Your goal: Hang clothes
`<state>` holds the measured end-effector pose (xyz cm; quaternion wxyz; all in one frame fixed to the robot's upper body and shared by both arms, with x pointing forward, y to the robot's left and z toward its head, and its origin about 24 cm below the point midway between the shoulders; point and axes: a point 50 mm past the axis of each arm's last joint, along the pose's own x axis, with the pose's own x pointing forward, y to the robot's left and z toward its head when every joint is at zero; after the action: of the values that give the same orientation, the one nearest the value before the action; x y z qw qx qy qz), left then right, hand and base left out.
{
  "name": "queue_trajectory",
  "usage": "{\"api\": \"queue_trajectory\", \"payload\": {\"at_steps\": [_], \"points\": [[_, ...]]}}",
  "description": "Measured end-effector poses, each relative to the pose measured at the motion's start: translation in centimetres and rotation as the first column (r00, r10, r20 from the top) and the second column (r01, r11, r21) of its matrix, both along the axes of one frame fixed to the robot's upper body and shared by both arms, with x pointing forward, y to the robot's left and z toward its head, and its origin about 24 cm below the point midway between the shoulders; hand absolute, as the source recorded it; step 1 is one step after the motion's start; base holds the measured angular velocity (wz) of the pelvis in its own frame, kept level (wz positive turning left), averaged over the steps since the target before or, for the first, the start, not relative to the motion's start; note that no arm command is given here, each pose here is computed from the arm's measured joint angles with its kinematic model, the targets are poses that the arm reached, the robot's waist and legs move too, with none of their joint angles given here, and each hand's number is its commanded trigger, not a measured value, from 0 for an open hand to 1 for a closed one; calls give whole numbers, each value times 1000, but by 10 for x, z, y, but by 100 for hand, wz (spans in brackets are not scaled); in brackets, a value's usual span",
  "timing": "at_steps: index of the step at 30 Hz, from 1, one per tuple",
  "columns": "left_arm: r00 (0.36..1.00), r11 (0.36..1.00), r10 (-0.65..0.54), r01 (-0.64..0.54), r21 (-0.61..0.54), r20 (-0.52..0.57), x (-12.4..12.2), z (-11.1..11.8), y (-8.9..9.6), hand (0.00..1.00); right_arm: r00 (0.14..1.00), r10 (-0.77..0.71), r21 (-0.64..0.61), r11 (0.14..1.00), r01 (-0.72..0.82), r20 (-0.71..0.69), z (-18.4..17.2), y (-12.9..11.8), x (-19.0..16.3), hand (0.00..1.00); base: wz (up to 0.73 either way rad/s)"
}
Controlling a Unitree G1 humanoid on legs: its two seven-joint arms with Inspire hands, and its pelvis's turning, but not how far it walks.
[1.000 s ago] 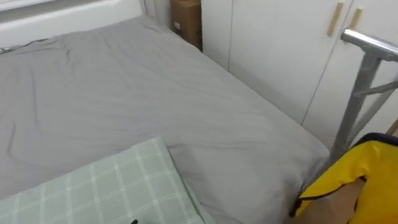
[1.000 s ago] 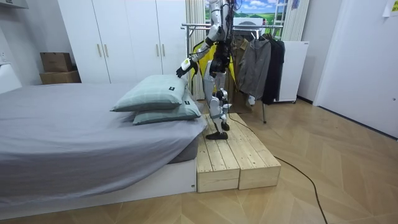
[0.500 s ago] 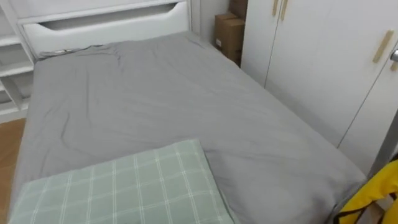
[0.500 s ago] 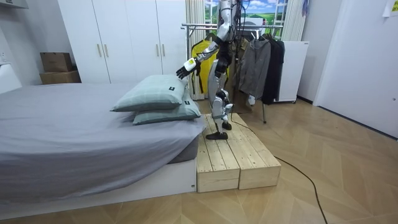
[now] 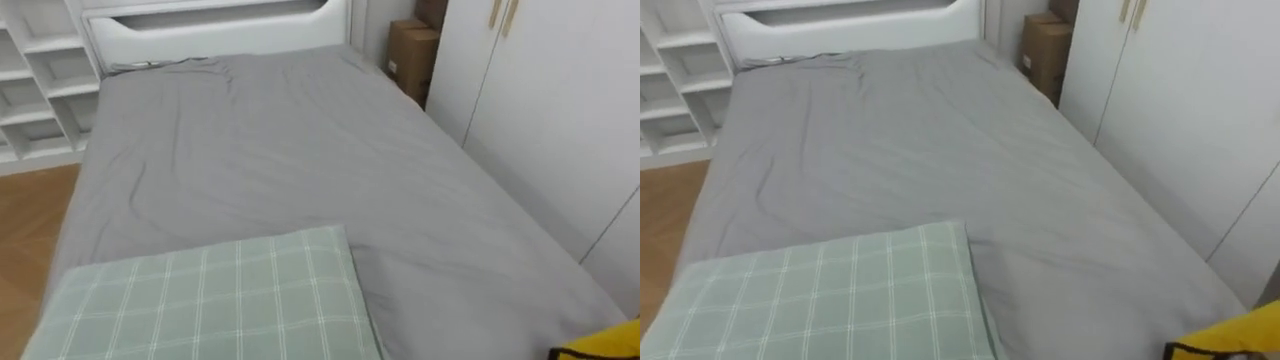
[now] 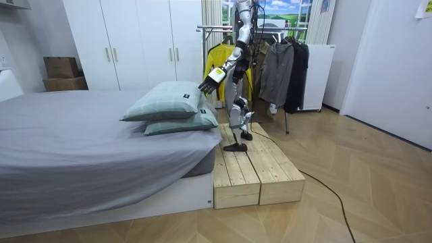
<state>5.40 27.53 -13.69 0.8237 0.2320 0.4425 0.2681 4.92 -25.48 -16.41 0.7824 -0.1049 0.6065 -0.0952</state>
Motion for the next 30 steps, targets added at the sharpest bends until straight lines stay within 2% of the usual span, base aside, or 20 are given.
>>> {"api": "queue_trajectory", "payload": {"at_steps": [4,6,7,11,14,17,19,23,30], "points": [[990,990,139,-139,-6,-27,-22,-3,4,0,1000,-13,-50,999,13,-5,1,-3,-3,0,23],[956,956,290,-292,-20,-49,-39,-4,10,0,1000,7,-58,998,-6,5,1,-2,2,0,14],[944,945,325,-326,-19,-56,-44,-4,11,0,1000,7,-58,998,-7,8,1,-2,4,0,0],[831,833,541,-551,-56,-131,-73,-11,5,0,998,-38,-55,998,36,-44,0,-3,-11,0,1],[755,755,622,-649,-99,-208,-90,-16,-4,0,991,-49,-48,998,44,-125,-2,-3,-31,0,0],[720,714,642,-687,-135,-266,-101,-19,-11,0,981,-32,-31,999,27,-189,-4,2,-43,0,0],[724,711,630,-683,-168,-282,-99,-21,-14,0,978,10,-19,1000,-14,-209,-4,3,-46,0,2],[752,714,586,-655,-248,-300,-92,-25,-21,0,976,48,-12,999,-51,-215,-4,3,-43,0,1],[849,777,430,-521,-353,-306,-70,-30,-29,0,966,112,7,994,-113,-234,-4,3,-37,0,4]]}}
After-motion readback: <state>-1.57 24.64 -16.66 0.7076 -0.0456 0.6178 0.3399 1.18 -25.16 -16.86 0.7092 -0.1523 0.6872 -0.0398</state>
